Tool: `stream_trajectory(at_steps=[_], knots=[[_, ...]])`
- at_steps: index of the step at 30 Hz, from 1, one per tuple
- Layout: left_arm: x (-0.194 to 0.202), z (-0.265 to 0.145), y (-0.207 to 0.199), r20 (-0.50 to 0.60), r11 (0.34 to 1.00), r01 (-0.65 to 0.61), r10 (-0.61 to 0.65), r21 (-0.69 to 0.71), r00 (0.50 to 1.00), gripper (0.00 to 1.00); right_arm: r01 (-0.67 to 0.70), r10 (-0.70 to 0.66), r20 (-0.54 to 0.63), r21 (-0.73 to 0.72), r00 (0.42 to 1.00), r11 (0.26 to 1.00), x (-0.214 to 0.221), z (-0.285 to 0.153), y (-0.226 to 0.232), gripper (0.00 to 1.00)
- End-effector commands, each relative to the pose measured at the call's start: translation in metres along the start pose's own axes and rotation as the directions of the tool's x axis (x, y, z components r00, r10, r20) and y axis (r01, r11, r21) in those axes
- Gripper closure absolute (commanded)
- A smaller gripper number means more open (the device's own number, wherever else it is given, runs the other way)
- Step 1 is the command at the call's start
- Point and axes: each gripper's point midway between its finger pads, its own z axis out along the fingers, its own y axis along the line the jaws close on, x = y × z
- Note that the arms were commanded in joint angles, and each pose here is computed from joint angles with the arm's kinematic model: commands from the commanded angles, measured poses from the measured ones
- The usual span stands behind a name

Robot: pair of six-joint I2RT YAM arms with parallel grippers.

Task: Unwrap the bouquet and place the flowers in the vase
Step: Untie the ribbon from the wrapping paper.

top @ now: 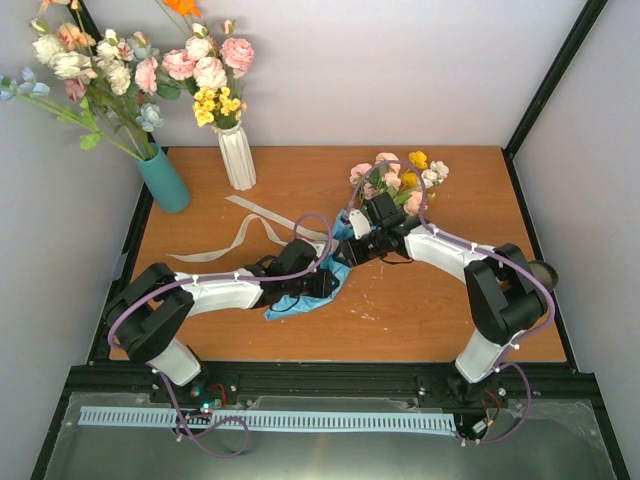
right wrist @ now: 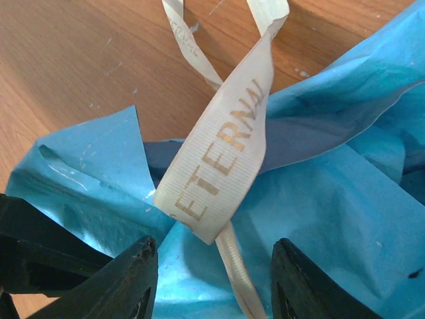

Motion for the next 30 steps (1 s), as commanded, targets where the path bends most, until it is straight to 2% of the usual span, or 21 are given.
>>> stream_trajectory(at_steps=[1,6,12,14,16,23,30], knots=[[-0.012,0.001,-0.002,0.048,1.000,-0.007,0.006,0.019,0.999,0.73,0.039,-0.039,-0.018,0.032,0.999,0.999,0.001,0.006,-0.003,0.55],[-0.014,-0.001,0.000,0.061,1.000,-0.009,0.008,0.015,0.998,0.75,0.046,-0.044,-0.043,0.059,0.998,0.997,0.009,0.010,-0.010,0.64],[-0.016,-0.003,0.001,0.073,1.000,-0.015,0.014,0.007,0.997,0.79,0.062,-0.060,-0.048,0.050,0.997,0.997,0.012,0.014,-0.007,0.80],[-0.018,-0.004,0.003,0.081,1.000,-0.016,0.016,-0.007,0.997,0.81,0.068,-0.066,-0.049,0.032,0.997,0.997,0.013,0.014,-0.003,0.91],[-0.020,-0.004,0.008,0.090,0.999,-0.009,0.012,-0.034,0.996,0.83,0.066,-0.065,-0.043,0.021,0.997,0.998,0.014,0.012,0.001,0.97],[-0.032,-0.007,0.031,0.129,0.994,0.037,-0.024,-0.100,0.991,0.99,0.039,-0.039,-0.017,-0.003,0.999,0.999,0.018,-0.006,0.013,0.97],[-0.050,-0.009,0.042,0.157,0.993,0.043,-0.025,-0.114,0.987,1.00,0.001,-0.001,-0.024,-0.016,1.000,1.000,0.034,-0.017,0.019,0.97]])
